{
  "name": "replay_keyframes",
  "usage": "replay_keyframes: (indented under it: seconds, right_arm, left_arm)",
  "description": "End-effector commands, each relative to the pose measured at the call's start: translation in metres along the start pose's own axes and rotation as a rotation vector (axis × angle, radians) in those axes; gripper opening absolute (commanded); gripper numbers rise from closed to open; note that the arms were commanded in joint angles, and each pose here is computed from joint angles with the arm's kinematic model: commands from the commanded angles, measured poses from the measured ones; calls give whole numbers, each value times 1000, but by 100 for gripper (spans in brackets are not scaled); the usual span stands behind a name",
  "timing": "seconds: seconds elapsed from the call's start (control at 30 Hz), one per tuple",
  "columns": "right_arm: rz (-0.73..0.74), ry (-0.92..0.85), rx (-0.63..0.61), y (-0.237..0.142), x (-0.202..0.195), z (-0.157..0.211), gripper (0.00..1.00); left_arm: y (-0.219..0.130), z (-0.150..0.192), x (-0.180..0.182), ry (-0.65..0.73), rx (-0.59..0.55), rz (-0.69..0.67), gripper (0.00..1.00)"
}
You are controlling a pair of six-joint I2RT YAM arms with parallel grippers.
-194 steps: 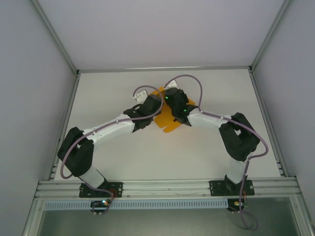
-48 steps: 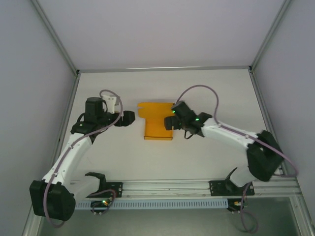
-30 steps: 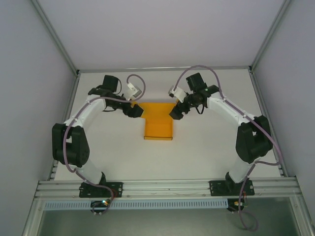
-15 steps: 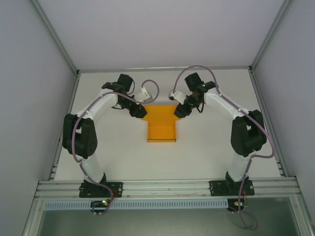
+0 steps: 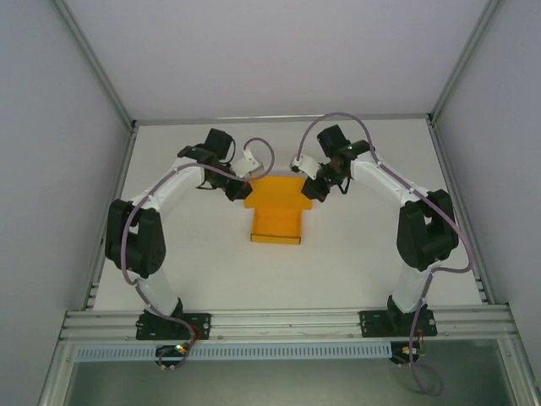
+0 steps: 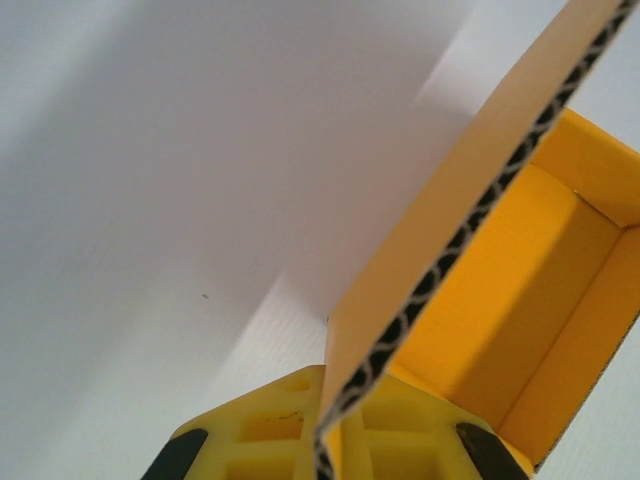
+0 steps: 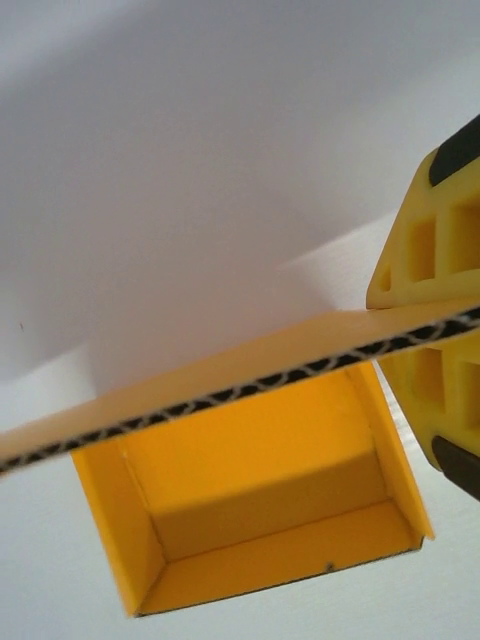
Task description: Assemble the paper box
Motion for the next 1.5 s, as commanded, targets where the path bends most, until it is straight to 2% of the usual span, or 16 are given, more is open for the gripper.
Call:
replay_keyframes:
  seconds: [0.0, 0.1, 0.17, 0.23, 0.33, 0.47, 0.7, 0.8, 0.9, 1.03, 1.17, 1.23, 1.4, 1.47]
  right_arm:
    - [303, 138, -25, -25, -10, -5, 0]
    - [525, 412, -120, -41, -22, -15, 0]
    - [671, 642, -178, -46, -27, -15, 0]
    - [806, 888, -255, -44, -29, -9, 0]
    - [823, 1082, -420, -27, -21, -12, 0]
    - [852, 1156, -521, -8, -14, -24, 0]
    - [932, 1233, -526, 11, -16, -18, 0]
    - [914, 1226, -544, 22, -13, -9, 0]
    - [881, 1133, -551, 30, -7, -2, 0]
    - [846, 1032, -540, 38, 6, 12, 0]
    - [815, 983, -529, 39, 16, 28, 0]
    - [796, 923, -536, 40, 24, 33, 0]
    - [818, 875, -538, 37, 38, 49, 0]
    - [832, 827, -524, 39, 45, 53, 0]
  left_arm:
    - [-19, -9, 4, -174, -88, -262, 0]
    - [-35, -18, 2, -356, -179, -399, 0]
    - [-36, -23, 5, -557, -271, -456, 0]
    - [-24, -22, 5, -748, -325, -485, 0]
    - [-10, -22, 0, -893, -363, -613, 0]
    - [6, -31, -11, -1018, -421, -629, 0]
    - [30, -38, -20, -1106, -501, -652, 0]
    - [41, -40, -24, -1087, -522, -645, 0]
    - [52, -36, -34, -1014, -567, -676, 0]
    - [71, -27, -48, -925, -656, -522, 0]
    - [79, -7, -59, -768, -619, -473, 0]
    - [83, 4, -66, -675, -591, -453, 6]
    - [77, 21, -76, -606, -582, -365, 26]
    - [67, 21, -81, -595, -581, -330, 42]
Point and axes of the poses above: each hand's point on the last joint's axis, 136 mm out from that joint toward the fingers, its own y axis out along the fingers, its own x axis along the line the jaws close on, z = x × y, the point moved 9 cm from there along -y, back along the fingers, and after that the axes turned 3 degrees about -y, right-handed, at the moved point
